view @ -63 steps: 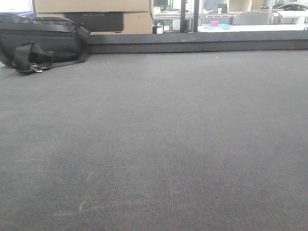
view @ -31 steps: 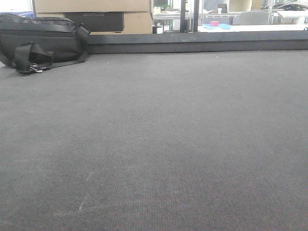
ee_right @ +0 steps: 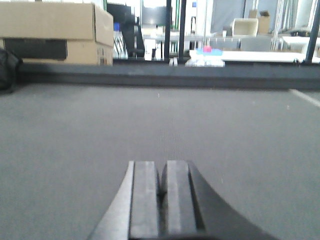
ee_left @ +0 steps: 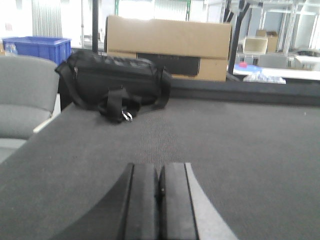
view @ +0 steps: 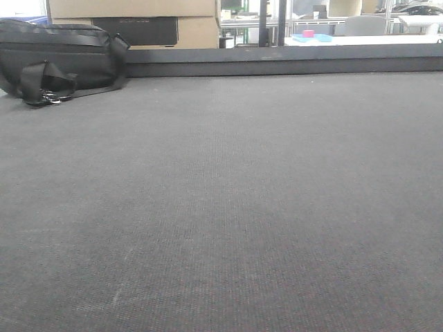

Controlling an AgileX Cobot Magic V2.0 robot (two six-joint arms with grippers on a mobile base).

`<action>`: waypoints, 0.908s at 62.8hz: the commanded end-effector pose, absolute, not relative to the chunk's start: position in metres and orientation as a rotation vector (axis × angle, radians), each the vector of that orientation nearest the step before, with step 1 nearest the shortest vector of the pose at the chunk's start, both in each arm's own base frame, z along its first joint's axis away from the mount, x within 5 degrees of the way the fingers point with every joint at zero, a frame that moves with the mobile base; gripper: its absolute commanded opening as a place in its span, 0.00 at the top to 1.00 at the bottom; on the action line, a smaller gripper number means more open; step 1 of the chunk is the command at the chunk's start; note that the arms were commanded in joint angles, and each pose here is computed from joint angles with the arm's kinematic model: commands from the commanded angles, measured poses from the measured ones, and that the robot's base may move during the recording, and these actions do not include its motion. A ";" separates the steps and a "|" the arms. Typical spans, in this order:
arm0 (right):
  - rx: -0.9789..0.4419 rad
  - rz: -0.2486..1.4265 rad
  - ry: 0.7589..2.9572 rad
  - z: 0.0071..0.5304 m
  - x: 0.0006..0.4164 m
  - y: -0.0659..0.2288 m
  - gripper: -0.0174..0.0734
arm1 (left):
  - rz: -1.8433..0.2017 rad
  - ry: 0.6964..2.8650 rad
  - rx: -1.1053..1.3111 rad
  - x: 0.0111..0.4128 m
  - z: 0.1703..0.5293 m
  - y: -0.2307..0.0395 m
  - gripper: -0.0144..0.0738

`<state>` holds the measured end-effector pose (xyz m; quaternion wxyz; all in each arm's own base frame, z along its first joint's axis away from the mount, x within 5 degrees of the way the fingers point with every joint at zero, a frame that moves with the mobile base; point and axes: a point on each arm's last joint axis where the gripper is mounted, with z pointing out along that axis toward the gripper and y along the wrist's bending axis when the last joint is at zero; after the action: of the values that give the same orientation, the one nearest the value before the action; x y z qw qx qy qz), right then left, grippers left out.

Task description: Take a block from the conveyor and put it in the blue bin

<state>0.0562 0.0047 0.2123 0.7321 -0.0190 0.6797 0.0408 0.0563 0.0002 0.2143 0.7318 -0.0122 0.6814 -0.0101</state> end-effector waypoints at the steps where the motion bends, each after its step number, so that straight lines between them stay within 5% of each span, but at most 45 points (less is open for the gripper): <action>1: -0.015 0.108 1.375 0.223 0.055 0.004 0.99 | -0.025 1.469 -0.028 0.052 0.232 0.000 0.96; 13: 0.112 0.277 1.287 0.275 0.041 0.003 0.99 | -0.027 1.480 -0.018 0.027 0.296 -0.001 0.96; 25: 0.058 0.313 1.515 0.322 0.035 0.010 0.99 | -0.026 1.713 -0.006 0.022 0.349 -0.002 0.96; 44: -0.032 0.215 2.130 0.366 0.084 0.016 0.99 | -0.079 2.358 0.001 0.096 0.386 -0.005 0.96; 57: -0.058 0.109 2.471 0.369 0.128 0.014 0.99 | -0.093 2.512 -0.002 0.158 0.393 -0.005 0.96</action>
<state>0.1138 0.0159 0.3706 0.3794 -0.0219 0.9230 0.0607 0.1398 -0.0042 0.3946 0.3341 -0.0029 0.9421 -0.0281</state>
